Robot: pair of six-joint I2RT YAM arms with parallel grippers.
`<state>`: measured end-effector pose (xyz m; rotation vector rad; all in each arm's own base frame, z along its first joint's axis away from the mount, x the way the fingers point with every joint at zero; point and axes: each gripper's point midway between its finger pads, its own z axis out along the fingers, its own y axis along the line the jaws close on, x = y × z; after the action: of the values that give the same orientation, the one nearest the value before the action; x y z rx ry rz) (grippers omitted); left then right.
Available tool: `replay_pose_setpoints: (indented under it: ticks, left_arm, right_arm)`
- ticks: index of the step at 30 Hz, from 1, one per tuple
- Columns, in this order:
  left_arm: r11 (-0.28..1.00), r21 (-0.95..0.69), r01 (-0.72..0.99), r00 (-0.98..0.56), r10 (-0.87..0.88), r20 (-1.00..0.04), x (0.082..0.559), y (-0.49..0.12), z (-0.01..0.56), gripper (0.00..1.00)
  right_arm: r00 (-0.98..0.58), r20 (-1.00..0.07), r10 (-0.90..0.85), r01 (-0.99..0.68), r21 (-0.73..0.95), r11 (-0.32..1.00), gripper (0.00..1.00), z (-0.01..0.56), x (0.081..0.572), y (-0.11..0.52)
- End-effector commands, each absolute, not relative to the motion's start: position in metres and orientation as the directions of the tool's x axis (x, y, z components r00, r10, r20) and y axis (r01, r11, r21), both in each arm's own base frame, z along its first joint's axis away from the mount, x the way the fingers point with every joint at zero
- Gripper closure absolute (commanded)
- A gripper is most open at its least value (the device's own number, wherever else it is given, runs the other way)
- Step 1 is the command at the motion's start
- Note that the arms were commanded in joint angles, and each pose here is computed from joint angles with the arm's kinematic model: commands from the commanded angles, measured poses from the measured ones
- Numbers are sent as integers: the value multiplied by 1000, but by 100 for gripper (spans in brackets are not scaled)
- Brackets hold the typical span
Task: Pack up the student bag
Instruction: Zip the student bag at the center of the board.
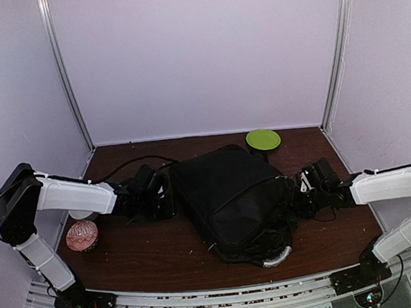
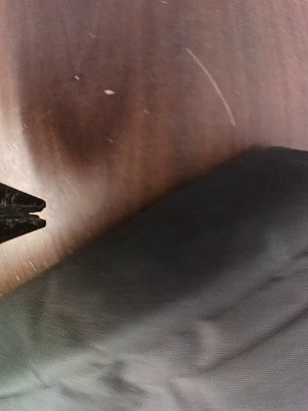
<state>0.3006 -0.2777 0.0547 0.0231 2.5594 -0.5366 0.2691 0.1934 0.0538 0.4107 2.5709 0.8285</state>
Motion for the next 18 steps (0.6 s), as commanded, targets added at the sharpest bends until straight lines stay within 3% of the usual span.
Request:
replay_pose_setpoints:
  ticks: [1, 4, 7, 13, 18]
  left_arm:
    - [908, -409, 92, -848, -145, -511, 299, -270, 66, 100]
    - [896, -438, 75, -847, -175, -503, 293, -267, 66, 100]
    - [876, -477, 61, -844, -210, -494, 287, -265, 69, 100]
    - [858, -512, 38, -827, -261, -498, 270, -258, 79, 100]
    - [870, -489, 64, -826, -229, -516, 253, -262, 89, 100]
  right_arm:
    - [-891, -332, 309, -14, 700, 714, 60, 85, 299, 237]
    - [-903, -366, 228, -86, 670, 737, 72, 95, 316, 253]
    - [-920, -368, 136, -152, 653, 742, 77, 97, 326, 272]
    - [-926, -373, -63, -259, 505, 823, 79, 84, 343, 294]
    - [-887, -462, 14, -177, 368, 913, 76, 88, 387, 274]
